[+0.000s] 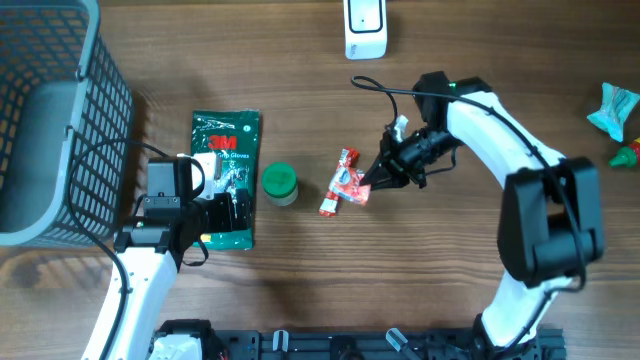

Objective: Scan the item barcode
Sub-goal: 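Carry the packet up to the white scanner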

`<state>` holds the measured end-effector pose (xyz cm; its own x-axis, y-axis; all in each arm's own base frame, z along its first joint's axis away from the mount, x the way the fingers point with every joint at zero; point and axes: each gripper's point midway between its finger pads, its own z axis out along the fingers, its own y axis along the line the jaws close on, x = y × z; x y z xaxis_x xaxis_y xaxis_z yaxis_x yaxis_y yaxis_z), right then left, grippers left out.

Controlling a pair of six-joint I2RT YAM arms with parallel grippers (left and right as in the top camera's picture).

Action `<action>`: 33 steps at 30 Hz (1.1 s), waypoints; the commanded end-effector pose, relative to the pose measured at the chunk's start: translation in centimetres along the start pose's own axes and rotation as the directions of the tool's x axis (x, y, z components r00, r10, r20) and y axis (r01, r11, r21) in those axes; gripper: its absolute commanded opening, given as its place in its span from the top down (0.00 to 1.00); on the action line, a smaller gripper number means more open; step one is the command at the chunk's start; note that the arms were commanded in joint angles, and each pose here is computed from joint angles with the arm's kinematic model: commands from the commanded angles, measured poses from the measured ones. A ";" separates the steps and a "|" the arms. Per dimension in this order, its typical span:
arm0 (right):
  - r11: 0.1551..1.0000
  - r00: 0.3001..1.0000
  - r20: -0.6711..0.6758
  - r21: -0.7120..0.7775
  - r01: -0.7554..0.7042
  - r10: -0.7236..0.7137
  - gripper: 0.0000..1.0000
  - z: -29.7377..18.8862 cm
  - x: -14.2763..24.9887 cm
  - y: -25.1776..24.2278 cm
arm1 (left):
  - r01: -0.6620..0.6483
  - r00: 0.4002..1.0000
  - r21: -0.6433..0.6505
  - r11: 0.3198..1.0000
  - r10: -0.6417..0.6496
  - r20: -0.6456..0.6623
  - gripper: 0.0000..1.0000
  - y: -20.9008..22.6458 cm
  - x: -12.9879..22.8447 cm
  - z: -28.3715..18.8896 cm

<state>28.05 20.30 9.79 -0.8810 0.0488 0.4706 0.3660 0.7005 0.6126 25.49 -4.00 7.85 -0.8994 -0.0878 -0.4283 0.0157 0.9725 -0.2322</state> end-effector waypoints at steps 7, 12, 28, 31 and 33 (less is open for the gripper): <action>0.958 0.822 0.503 0.233 0.168 -0.267 0.96 -11.8 7.1 2.3 | 0.016 1.000 -0.005 1.000 -0.016 0.003 0.00 0.2 -0.1 0.0; 0.932 0.523 0.784 0.357 0.059 -0.334 0.96 -19.4 8.3 1.6 | 0.016 1.000 -0.005 1.000 -0.016 0.003 0.00 0.2 -0.1 0.0; 0.786 0.378 0.689 0.556 0.272 -0.618 0.96 -16.8 -7.1 5.7 | 0.016 1.000 -0.005 1.000 -0.016 0.002 0.00 0.2 -0.1 0.0; 0.779 0.308 0.717 0.554 0.293 -0.625 0.96 -16.4 -11.3 6.9 | 0.016 1.000 -0.005 1.000 -0.016 0.003 0.00 0.2 -0.1 0.0; 0.776 0.278 0.727 0.554 0.301 -0.627 0.96 -16.5 -12.5 7.4 | 0.016 1.000 -0.005 1.000 -0.016 0.002 0.00 0.2 -0.1 0.0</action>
<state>45.41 12.73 19.81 -0.7057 0.1154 -0.6991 -0.1154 0.9548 0.2741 25.48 -4.00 7.84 -0.8995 -0.0878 -0.4279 0.0156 0.9725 -0.2322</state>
